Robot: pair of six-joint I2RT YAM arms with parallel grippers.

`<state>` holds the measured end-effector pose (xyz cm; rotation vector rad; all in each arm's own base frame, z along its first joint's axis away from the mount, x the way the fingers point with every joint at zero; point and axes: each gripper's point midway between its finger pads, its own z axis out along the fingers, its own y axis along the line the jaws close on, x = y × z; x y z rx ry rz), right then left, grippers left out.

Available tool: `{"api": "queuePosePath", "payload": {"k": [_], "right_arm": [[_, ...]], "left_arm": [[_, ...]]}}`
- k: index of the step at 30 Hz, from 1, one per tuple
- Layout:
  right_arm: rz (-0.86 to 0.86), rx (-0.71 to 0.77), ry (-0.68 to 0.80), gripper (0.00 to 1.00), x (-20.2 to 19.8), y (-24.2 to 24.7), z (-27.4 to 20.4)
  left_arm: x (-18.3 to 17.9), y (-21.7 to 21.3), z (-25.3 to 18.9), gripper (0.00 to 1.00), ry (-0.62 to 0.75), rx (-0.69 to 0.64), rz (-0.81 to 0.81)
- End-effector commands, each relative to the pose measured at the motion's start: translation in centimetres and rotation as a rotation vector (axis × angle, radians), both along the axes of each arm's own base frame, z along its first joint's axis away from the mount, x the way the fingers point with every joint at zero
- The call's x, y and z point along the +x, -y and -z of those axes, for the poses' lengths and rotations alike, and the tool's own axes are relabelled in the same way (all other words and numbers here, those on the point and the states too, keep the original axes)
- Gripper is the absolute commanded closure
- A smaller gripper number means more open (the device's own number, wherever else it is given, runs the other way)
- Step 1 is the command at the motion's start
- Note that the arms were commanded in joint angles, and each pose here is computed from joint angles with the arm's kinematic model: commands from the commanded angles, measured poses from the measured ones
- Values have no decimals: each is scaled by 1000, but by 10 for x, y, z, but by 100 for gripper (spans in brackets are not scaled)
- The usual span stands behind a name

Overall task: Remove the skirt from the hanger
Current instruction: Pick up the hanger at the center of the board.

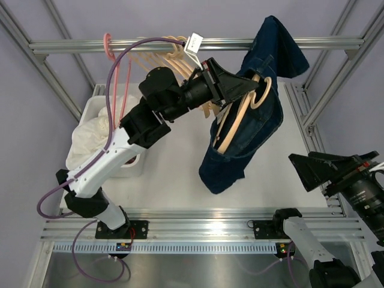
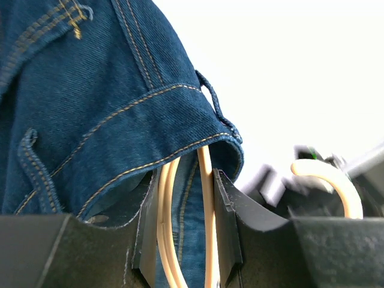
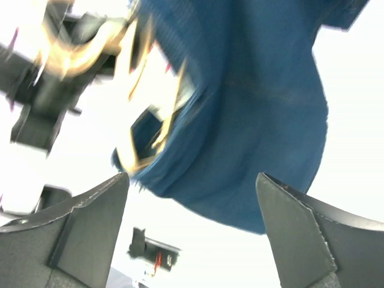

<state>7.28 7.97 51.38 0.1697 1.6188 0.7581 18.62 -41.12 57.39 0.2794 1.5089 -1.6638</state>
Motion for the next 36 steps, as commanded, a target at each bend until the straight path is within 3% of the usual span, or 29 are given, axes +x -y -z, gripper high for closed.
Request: {"api": "queuePosePath", "payload": {"k": [1,5,14,23,36], "right_arm": [[-239,-57,-136,7,8,-34,32],[-300,-37,-75,6,1,-43,23],[-390,11,-10,17,1,-56,-19],[-272,12,-131,28,56,-46,24],[-225,-19,-166,33,92,-42,32]], "left_arm": [[21,-2,-48,100,-22,-185,-79],[34,15,-36,100,-93,-213,-99],[28,26,-39,100,-123,-242,-125],[21,31,-38,100,-144,-257,-118],[17,56,-31,100,-178,-259,-94]]}}
